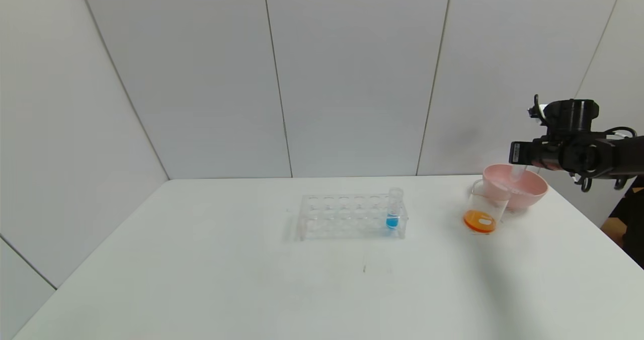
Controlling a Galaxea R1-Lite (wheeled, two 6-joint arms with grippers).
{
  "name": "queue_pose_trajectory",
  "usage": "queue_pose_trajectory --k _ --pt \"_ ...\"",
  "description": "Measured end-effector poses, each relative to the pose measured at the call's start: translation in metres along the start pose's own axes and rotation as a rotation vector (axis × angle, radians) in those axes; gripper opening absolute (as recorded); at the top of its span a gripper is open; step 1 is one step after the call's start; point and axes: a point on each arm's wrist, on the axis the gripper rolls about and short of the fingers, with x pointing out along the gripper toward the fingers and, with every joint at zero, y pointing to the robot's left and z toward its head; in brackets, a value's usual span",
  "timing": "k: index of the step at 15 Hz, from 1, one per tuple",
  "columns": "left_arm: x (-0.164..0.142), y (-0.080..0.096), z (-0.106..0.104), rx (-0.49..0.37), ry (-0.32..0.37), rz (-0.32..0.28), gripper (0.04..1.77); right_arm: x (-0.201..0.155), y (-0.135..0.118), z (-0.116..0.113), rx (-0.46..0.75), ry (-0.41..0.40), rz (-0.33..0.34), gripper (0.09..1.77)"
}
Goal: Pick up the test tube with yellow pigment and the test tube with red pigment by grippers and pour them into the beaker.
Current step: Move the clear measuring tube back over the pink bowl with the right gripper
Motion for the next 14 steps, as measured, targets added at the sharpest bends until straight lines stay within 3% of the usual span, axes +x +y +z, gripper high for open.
queue_pose_trajectory --k 14 --pt "0.0 0.0 0.0 0.0 0.0 0.0 1.72 -0.0007 -0.0005 0.0003 0.001 0.006 0.005 0.54"
